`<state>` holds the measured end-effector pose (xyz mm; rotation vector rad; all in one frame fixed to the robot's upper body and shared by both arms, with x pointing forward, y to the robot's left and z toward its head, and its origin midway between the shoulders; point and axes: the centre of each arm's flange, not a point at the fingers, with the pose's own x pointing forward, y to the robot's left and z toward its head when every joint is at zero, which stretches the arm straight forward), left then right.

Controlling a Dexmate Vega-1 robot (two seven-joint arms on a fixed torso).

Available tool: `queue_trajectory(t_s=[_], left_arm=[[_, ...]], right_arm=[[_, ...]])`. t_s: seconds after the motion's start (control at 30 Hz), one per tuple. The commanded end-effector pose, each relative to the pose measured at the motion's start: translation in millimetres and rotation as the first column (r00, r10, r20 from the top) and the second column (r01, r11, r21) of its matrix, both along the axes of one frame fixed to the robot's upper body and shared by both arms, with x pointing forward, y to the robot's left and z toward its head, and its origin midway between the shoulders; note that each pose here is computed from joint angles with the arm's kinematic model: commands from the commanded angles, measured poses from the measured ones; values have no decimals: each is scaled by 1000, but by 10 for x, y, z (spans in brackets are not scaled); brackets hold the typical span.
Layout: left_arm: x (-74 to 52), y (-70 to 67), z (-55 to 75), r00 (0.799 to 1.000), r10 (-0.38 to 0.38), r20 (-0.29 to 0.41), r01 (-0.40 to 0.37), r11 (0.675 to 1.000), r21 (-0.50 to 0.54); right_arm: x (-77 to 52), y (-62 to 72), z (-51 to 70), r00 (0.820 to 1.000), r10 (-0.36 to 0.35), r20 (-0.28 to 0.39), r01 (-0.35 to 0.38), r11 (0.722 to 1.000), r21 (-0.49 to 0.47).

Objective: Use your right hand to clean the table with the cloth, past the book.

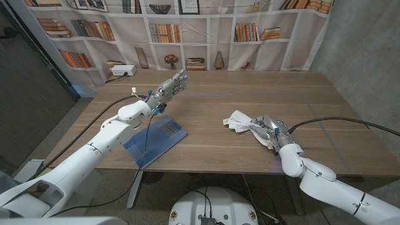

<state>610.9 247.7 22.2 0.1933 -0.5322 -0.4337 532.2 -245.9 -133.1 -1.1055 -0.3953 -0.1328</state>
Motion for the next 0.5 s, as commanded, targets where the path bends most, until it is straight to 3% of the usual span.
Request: queue_trajectory(t_s=[0.03, 0.5], left_arm=[[-28, 15, -63, 1000, 6, -10, -6, 1000, -10], [-72, 105, -67, 1000, 26, -5, -26, 1000, -17]], right_arm=[[197, -89, 44, 1000, -17, 0, 17, 1000, -5], [554, -291, 339, 995, -87, 44, 86, 996, 13]])
